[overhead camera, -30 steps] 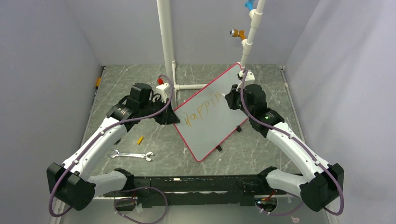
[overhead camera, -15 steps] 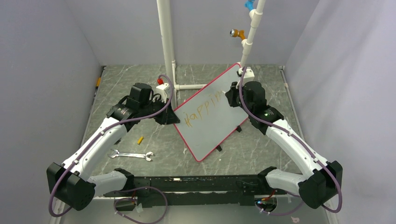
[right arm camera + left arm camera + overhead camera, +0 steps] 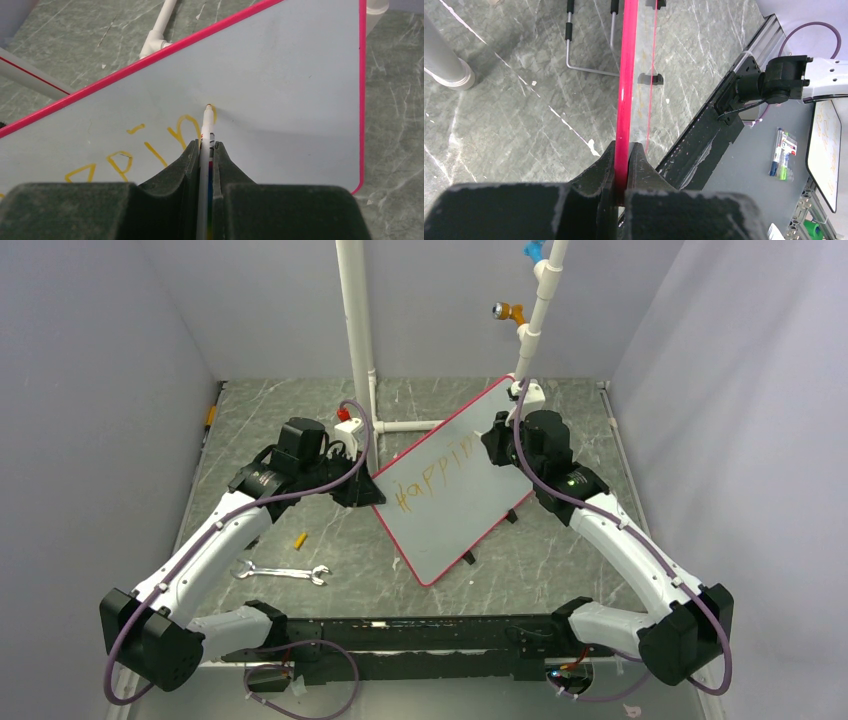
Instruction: Write a sentence on the whiteboard
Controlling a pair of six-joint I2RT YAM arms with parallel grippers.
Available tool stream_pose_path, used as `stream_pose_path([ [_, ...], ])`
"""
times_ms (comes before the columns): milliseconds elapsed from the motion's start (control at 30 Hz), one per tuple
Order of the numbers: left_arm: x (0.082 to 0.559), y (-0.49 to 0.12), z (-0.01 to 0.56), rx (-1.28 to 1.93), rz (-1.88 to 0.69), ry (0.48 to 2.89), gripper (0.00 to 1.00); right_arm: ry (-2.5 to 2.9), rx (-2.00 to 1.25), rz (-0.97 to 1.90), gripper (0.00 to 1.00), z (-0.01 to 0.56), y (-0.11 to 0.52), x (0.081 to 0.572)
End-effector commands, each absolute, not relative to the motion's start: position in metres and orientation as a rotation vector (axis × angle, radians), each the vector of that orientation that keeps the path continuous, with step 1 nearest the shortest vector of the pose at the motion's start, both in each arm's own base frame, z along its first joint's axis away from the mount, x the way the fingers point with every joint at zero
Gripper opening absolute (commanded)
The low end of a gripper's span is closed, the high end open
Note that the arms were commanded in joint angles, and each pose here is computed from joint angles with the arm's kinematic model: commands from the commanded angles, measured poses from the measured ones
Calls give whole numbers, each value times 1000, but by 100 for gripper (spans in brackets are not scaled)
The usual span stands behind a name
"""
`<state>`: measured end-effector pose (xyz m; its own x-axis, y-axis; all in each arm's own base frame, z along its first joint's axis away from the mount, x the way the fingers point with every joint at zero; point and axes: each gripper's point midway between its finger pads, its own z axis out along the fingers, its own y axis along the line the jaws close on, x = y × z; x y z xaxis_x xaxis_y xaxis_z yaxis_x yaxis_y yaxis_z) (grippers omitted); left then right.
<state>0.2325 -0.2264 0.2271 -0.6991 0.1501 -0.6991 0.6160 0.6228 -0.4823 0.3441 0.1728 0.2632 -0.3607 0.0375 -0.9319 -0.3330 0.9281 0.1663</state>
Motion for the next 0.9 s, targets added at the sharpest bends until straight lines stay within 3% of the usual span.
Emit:
stream_pose_path([
  [0, 277, -188, 212, 664, -552, 2166, 0, 1874, -237, 438, 0, 276, 177, 338],
  [400, 277, -188, 214, 661, -553, 2158, 0, 1940, -218, 422, 0, 243, 168, 324],
  [867, 276, -187, 214, 659, -550, 2155, 0, 1906, -170, 310, 0, 266, 151, 334],
])
